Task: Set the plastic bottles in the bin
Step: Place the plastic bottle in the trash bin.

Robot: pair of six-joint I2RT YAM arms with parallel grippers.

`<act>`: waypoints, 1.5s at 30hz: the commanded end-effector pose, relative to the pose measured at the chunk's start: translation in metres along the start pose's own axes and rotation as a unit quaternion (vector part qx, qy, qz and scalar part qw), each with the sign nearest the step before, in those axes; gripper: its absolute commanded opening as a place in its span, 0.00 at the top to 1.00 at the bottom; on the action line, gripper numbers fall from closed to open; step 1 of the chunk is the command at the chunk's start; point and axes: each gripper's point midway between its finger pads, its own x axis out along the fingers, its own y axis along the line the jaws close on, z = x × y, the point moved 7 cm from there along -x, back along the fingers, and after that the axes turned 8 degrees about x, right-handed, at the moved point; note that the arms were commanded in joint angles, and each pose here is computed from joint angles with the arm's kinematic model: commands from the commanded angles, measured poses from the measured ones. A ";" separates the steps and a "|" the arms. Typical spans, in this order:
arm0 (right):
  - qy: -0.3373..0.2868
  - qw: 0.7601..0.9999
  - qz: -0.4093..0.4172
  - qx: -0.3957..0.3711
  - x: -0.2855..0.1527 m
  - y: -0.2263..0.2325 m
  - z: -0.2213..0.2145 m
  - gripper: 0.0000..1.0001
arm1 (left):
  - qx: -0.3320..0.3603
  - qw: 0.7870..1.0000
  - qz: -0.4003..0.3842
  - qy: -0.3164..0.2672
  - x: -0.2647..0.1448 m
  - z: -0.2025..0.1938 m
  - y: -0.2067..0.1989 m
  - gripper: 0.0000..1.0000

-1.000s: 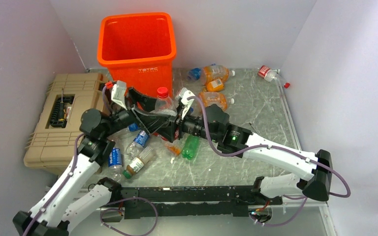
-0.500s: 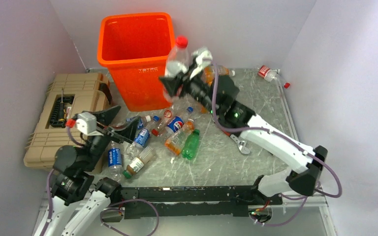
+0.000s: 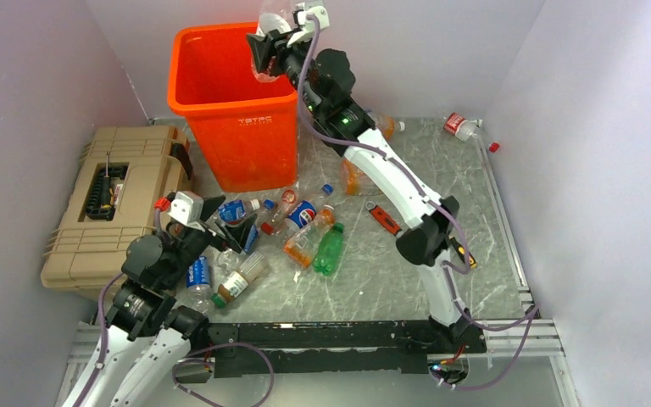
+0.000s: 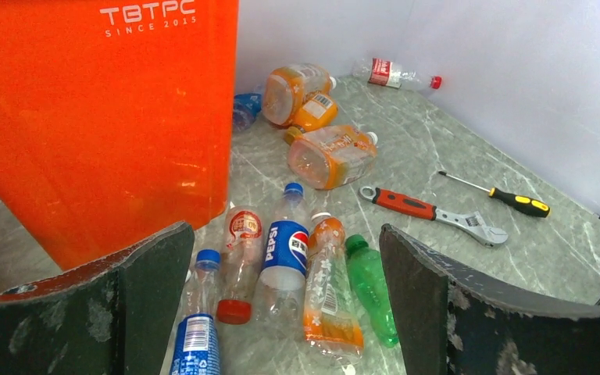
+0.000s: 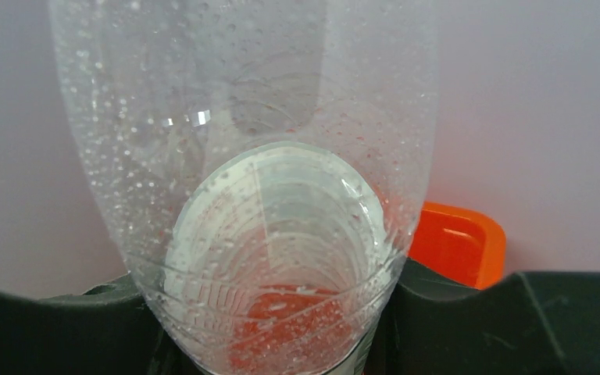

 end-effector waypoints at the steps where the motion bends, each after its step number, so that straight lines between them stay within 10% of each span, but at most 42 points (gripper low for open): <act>1: -0.023 1.000 -0.004 -0.003 0.021 -0.018 -0.008 0.47 | -0.001 0.999 -0.027 -0.017 0.002 0.011 -0.004 0.07; 5: -0.015 1.000 0.008 -0.004 0.028 -0.028 -0.030 0.43 | -0.006 0.999 -0.030 -0.007 0.005 0.009 -0.004 0.07; 9: 0.005 0.999 0.036 0.010 0.029 -0.026 -0.041 0.12 | -0.005 1.000 -0.031 0.000 0.007 0.007 -0.003 0.06; 13: 0.006 0.999 0.049 0.015 0.026 -0.021 -0.039 0.03 | -0.006 1.000 -0.029 0.002 0.008 0.006 -0.002 0.06; 27: -0.052 0.993 0.099 0.023 -0.013 0.014 0.068 0.02 | -0.016 1.000 -0.010 0.024 0.015 -0.002 0.009 0.06; 37: -0.028 0.998 0.035 0.035 -0.128 -0.002 0.068 0.02 | -0.020 0.999 -0.018 0.024 0.016 -0.001 0.008 0.06; 45: 0.059 0.992 -0.029 0.108 -0.223 -0.036 -0.027 0.04 | -0.038 0.998 -0.038 0.040 0.022 -0.007 0.005 0.07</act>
